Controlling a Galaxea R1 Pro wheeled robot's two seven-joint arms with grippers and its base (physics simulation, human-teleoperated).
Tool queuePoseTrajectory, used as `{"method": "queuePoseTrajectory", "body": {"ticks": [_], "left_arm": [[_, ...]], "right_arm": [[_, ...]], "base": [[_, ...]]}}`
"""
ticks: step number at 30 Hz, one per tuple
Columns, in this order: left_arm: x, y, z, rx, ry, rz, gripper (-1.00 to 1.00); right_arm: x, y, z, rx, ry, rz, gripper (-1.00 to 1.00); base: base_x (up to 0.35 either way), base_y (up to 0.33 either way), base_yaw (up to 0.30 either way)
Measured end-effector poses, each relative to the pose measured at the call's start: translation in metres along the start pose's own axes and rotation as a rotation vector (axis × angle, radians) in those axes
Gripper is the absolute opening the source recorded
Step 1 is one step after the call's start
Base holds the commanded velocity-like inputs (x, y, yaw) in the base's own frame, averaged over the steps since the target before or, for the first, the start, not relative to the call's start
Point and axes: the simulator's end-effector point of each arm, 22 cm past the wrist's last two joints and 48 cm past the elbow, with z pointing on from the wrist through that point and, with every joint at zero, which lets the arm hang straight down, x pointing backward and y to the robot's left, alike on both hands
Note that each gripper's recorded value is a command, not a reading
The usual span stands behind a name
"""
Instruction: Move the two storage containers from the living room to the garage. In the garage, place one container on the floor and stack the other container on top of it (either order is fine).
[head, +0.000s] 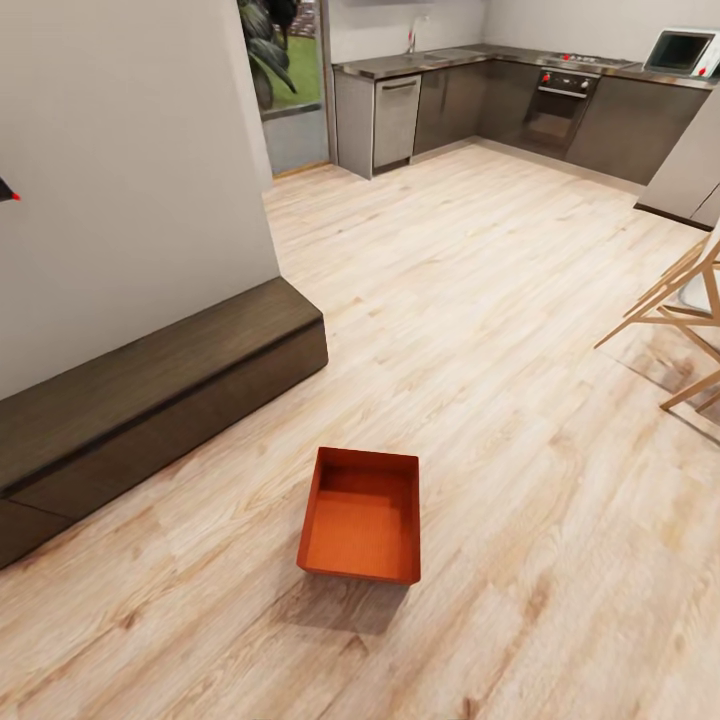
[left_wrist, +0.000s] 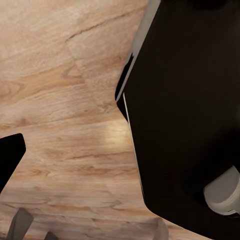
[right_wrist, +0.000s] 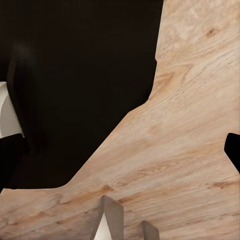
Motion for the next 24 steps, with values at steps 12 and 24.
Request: {"method": "queuePoseTrajectory", "body": {"ticks": [12, 24], "left_arm": [[-0.006, -0.003, 0.013, -0.001, -0.001, 0.000, 1.00], [-0.012, -0.008, 0.026, -0.002, -0.001, 0.000, 1.00]], "right_arm": [[-0.006, 0.000, 0.013, -0.001, 0.000, 0.000, 1.00], [-0.013, -0.001, 0.027, 0.000, -0.002, 0.000, 1.00]], "base": [[0.000, 0.000, 0.000], [0.000, 0.000, 0.000]]}}
